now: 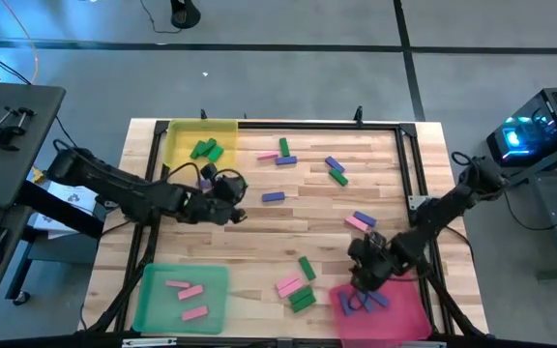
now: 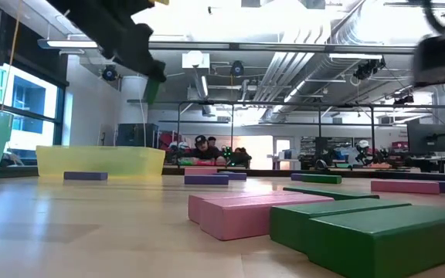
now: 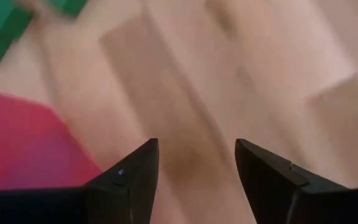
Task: Sort blocks
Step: Put the green block into the yellow bin
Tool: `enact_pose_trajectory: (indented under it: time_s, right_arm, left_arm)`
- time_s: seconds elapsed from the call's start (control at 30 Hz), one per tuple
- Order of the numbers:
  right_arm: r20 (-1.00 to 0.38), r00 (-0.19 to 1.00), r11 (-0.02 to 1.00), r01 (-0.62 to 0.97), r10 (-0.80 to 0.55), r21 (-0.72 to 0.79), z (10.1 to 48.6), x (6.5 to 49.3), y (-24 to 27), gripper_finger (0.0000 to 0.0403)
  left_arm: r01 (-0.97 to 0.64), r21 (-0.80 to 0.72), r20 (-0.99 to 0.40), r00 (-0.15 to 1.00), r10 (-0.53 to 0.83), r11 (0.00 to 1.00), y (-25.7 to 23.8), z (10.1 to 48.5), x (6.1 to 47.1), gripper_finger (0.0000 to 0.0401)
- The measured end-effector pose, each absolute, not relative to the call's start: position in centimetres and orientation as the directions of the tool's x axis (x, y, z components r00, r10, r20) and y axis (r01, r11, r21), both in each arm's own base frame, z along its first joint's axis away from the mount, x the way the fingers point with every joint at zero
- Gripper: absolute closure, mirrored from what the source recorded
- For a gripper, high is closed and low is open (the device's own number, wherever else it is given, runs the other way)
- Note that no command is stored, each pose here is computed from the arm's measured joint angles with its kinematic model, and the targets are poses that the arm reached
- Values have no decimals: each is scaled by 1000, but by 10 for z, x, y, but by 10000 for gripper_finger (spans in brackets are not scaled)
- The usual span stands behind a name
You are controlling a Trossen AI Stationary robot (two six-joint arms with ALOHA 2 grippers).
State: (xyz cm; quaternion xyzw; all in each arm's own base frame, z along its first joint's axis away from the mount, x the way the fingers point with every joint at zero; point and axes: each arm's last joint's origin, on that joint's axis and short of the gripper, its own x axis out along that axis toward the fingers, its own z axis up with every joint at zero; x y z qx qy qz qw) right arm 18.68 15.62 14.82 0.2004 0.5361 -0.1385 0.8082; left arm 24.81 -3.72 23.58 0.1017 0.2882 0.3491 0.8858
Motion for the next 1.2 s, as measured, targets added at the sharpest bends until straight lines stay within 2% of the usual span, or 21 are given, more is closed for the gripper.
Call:
enact_pose_trajectory:
  time_s: [0.2, 0.47, 0.97, 1.07, 1.2]
  right_arm:
    - [-925, 380, 845, 495, -2, 201, 148, 164, 175, 206]
    - [-930, 363, 825, 541, -55, 162, 147, 149, 179, 206]
    - [-807, 542, 793, 587, -235, 163, 166, 148, 163, 206]
    - [-755, 630, 836, 503, -183, 218, 169, 157, 171, 206]
    - [-624, 781, 930, 235, -6, 284, 184, 181, 187, 206]
  left_arm:
    - [-578, 410, -468, 530, 707, 705, -25, 232, 246, 319]
    - [-582, 409, -470, 526, 709, 703, -23, 232, 246, 319]
    - [-607, 413, -483, 486, 728, 679, -14, 230, 244, 318]
    - [-609, 401, -513, 470, 719, 684, -9, 228, 243, 317]
    - [-613, 394, -526, 461, 715, 685, -6, 227, 243, 317]
